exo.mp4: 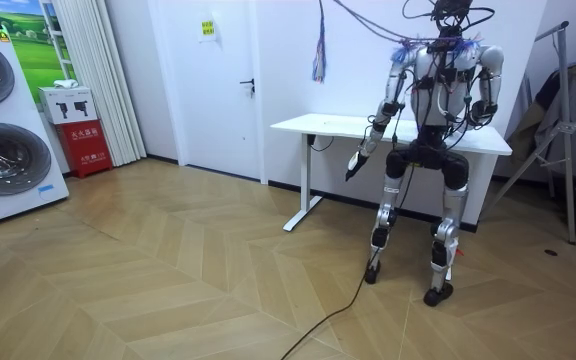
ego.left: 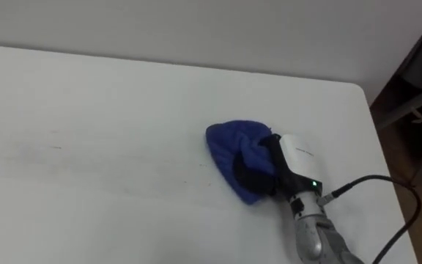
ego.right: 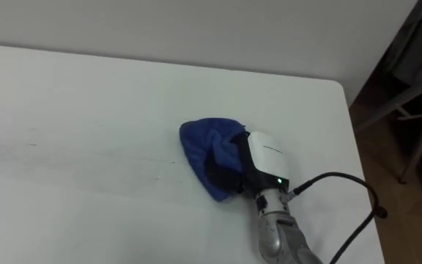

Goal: Wipe table

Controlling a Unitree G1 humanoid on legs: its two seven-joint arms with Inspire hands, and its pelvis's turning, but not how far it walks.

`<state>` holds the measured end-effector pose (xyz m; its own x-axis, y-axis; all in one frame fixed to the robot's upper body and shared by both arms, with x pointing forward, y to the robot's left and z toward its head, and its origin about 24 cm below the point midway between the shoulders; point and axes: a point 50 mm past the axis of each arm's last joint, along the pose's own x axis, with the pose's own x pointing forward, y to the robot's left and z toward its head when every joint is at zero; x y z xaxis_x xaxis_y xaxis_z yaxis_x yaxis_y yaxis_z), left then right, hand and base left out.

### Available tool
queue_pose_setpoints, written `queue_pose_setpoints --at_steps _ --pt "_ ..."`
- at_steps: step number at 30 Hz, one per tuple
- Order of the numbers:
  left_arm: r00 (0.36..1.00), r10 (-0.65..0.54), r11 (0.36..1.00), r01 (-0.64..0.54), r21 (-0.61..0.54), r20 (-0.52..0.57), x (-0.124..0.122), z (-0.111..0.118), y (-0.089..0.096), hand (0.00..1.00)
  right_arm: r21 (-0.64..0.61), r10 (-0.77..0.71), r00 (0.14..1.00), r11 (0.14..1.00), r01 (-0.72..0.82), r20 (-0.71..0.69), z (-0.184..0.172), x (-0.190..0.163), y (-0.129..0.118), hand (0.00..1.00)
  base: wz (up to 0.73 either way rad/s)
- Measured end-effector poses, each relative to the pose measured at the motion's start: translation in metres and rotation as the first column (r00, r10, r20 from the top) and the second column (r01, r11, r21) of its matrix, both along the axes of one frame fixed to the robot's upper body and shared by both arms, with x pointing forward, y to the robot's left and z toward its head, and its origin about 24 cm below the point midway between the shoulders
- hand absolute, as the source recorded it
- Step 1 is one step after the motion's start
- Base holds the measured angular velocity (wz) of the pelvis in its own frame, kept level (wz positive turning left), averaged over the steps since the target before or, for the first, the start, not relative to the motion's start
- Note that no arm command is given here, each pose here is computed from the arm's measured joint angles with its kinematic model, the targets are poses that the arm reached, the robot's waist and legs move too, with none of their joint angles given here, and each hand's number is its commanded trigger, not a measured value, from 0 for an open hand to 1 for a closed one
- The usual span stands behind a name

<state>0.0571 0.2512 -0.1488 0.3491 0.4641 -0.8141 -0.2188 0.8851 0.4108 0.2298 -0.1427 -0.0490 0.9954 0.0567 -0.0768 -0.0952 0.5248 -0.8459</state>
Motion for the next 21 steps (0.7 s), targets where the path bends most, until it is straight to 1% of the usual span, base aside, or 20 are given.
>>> queue_pose_setpoints --at_steps 10,16,21 --pt "1.0 0.004 1.0 -0.004 0.001 -0.031 -0.013 -0.002 0.0 0.0 -0.037 0.011 1.0 0.999 -0.011 -0.011 0.002 0.001 -0.004 0.0 0.01" --pt "1.0 0.022 1.0 -0.022 -0.02 -0.022 -0.012 -0.002 -0.003 0.0 -0.065 0.016 1.0 0.998 -0.017 -0.011 0.004 -0.001 -0.005 0.0 0.06" --pt "0.999 0.046 0.998 -0.047 -0.036 -0.017 -0.012 -0.003 -0.004 0.0 -0.061 0.015 1.0 0.998 -0.015 -0.01 0.007 -0.004 -0.005 0.0 0.11"
